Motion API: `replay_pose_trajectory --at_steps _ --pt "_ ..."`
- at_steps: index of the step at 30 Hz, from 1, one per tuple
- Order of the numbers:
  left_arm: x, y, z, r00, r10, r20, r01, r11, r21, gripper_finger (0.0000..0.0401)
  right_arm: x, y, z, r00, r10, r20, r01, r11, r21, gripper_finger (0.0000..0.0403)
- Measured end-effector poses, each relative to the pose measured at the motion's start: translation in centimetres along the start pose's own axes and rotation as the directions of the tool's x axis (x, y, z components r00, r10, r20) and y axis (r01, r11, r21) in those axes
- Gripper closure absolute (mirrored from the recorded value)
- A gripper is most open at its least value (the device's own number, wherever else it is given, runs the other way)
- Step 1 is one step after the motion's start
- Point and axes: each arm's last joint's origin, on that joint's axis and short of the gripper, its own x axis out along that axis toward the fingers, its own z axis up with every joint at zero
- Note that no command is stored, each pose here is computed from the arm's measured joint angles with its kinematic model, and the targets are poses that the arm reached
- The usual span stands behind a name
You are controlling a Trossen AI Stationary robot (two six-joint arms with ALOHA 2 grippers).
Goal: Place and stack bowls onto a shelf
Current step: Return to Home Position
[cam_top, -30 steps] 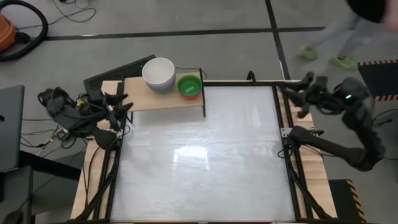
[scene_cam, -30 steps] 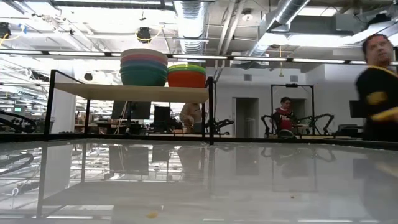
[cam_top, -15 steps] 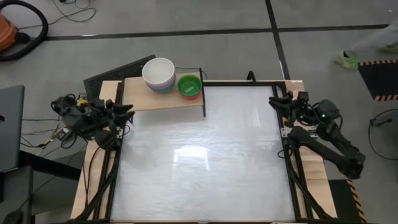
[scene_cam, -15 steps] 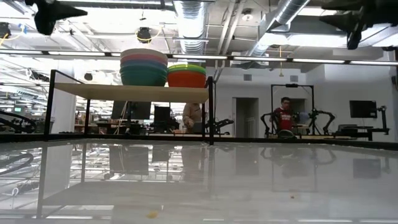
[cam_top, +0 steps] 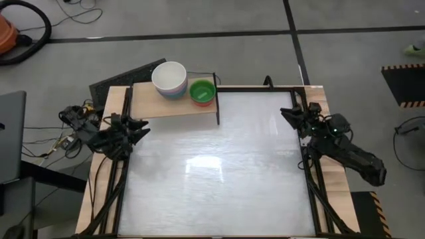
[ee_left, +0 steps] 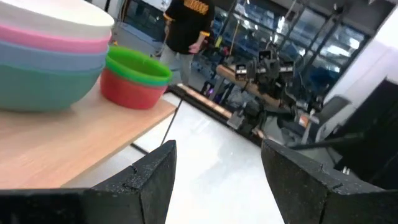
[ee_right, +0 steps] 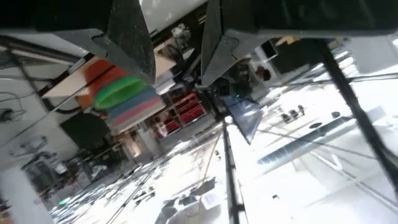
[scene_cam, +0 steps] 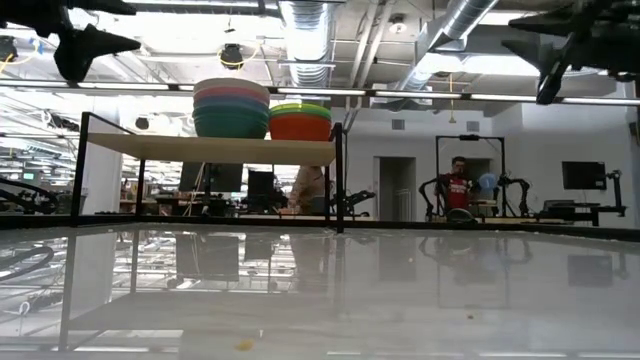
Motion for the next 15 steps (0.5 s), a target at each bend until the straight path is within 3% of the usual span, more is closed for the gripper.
replay_pose_trajectory --at_steps 11,15 --pt "-0.1 0.9 -1.5 0.993 0.037 -0.115 -0.027 0.996 0.084 0.0179 0.1 -0.8 -2.9 0.999 -0.043 0.000 0.043 0.999 0.032 0.0248" --pt "0.4 0.8 -3.1 0.994 0.036 -0.101 -0.029 0.997 0.069 0.0179 0.1 -0.6 -3.4 0.999 -0.019 -0.030 0.020 0.999 0.050 0.0248"
